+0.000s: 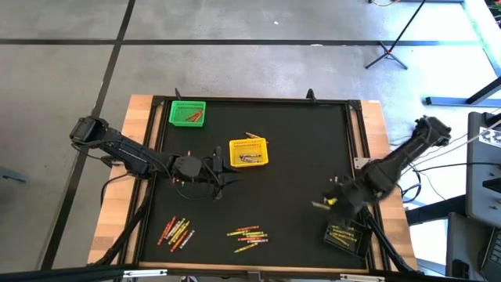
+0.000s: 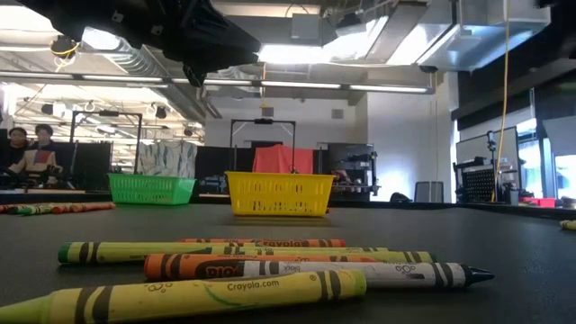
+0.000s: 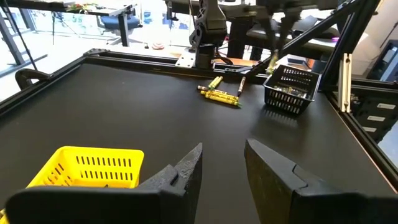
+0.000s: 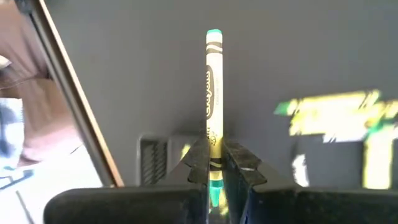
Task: Sort crayons
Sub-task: Put the green crayon into the black bin, then put the orange crayon into the green bin
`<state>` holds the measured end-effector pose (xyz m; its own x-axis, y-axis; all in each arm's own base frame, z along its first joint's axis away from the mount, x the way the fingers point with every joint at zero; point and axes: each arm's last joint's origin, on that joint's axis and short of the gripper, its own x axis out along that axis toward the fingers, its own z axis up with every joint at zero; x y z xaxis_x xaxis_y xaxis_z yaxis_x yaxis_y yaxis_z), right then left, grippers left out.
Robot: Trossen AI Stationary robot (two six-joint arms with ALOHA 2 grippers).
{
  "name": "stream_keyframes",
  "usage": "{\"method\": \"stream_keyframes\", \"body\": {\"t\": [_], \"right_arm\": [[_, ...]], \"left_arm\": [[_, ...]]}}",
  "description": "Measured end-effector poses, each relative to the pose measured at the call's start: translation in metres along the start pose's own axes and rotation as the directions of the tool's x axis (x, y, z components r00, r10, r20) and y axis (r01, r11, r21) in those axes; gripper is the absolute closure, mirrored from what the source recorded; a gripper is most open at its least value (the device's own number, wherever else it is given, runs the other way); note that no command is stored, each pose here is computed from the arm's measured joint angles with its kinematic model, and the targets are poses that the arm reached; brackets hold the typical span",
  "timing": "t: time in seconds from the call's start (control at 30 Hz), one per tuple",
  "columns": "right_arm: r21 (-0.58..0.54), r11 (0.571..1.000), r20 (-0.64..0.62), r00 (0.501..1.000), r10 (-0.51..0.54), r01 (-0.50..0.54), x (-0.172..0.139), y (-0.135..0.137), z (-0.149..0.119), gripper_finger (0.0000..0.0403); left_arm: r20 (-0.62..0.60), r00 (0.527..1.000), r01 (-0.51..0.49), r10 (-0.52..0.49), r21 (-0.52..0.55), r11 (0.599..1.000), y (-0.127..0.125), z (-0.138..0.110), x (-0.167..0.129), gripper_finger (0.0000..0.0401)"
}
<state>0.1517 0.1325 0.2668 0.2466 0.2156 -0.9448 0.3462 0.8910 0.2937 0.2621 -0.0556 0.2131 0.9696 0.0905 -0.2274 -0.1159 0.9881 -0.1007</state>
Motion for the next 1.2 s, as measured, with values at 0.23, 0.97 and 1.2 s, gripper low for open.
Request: {"method": "stream_keyframes", "body": {"t": [0.23, 0.97, 1.2], "right_arm": [[0.133, 0.991, -0.042, 0.999, 0.027, -0.022, 0.011, 0.014, -0.049, 0.0384], [0.26, 0.96, -0.185, 0.981, -0.053, 0.101, 0.047, 0.006, -0.077, 0.0267], [0.151, 0.987, -0.021, 0.998, -0.06, 0.062, 0.042, -0.007, -0.032, 0.0195]], "left_arm": [[0.0, 1.0, 0.0, 0.0, 0.002, 1.0, 0.0, 0.0, 0.0, 0.0294], [-0.002, 1.0, -0.004, 0.004, 0.01, 1.0, 0.001, 0.0, 0.0, 0.0294], [0.0, 1.0, -0.013, 0.013, 0.008, 1.0, 0.003, 0.0, 0.001, 0.0294]]}}
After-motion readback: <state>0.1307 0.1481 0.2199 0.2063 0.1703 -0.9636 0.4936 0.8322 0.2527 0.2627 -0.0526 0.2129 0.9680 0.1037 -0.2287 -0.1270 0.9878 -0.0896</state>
